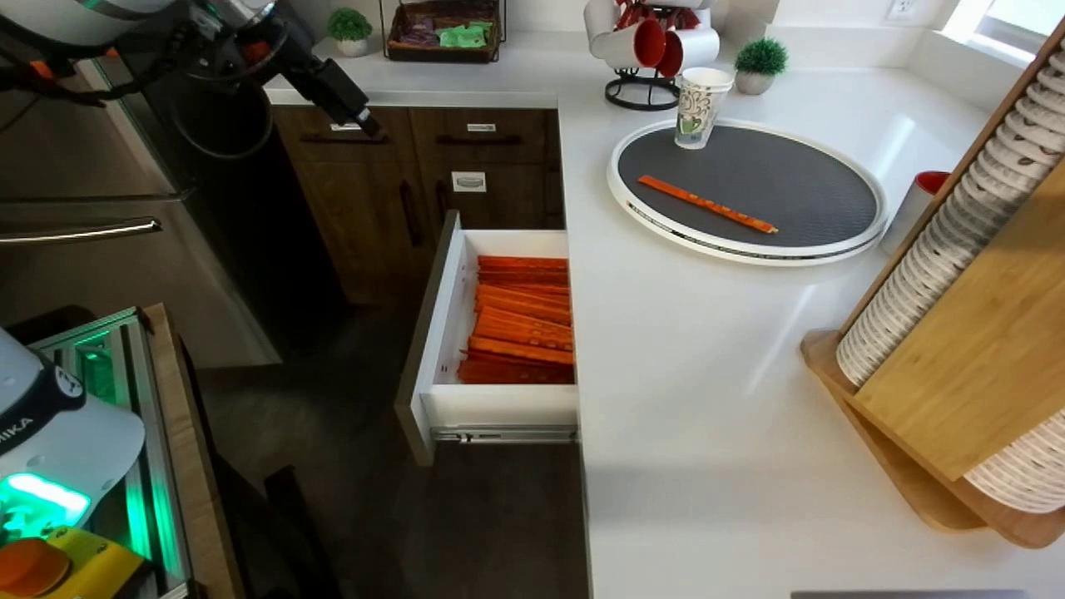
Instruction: Open the drawer
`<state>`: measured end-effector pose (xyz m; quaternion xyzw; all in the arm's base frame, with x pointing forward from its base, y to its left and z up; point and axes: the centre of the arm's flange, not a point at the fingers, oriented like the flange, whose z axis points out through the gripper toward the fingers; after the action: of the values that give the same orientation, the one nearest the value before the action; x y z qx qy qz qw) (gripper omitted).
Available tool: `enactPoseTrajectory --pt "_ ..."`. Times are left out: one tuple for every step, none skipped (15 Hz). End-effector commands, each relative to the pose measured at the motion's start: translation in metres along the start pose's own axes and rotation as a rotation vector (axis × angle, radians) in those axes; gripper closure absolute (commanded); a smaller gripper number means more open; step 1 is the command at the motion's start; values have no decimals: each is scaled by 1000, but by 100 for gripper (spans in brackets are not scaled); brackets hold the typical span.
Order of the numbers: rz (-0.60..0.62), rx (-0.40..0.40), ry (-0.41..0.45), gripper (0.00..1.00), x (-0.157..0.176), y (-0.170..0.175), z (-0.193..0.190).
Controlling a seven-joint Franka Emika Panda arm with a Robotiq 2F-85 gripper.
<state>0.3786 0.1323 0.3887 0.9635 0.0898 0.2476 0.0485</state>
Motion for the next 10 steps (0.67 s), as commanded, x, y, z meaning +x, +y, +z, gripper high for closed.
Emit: enactPoseTrajectory --pt "117 176 -22 0 -11 47 -71" --pt "159 226 -39 0 -9 57 -80" --pt "202 268 -61 0 -10 68 -90" --pt "260 294 -81 0 -16 78 -101" --pt "315 301 -103 0 -21 89 -113" --pt "365 303 -119 0 -27 100 -126" --pt "280 286 -107 0 3 76 -84" --pt "314 298 -110 0 -2 86 -99" --pt "334 296 -102 0 -6 92 -109" --pt "343 292 -93 0 -9 94 -114"
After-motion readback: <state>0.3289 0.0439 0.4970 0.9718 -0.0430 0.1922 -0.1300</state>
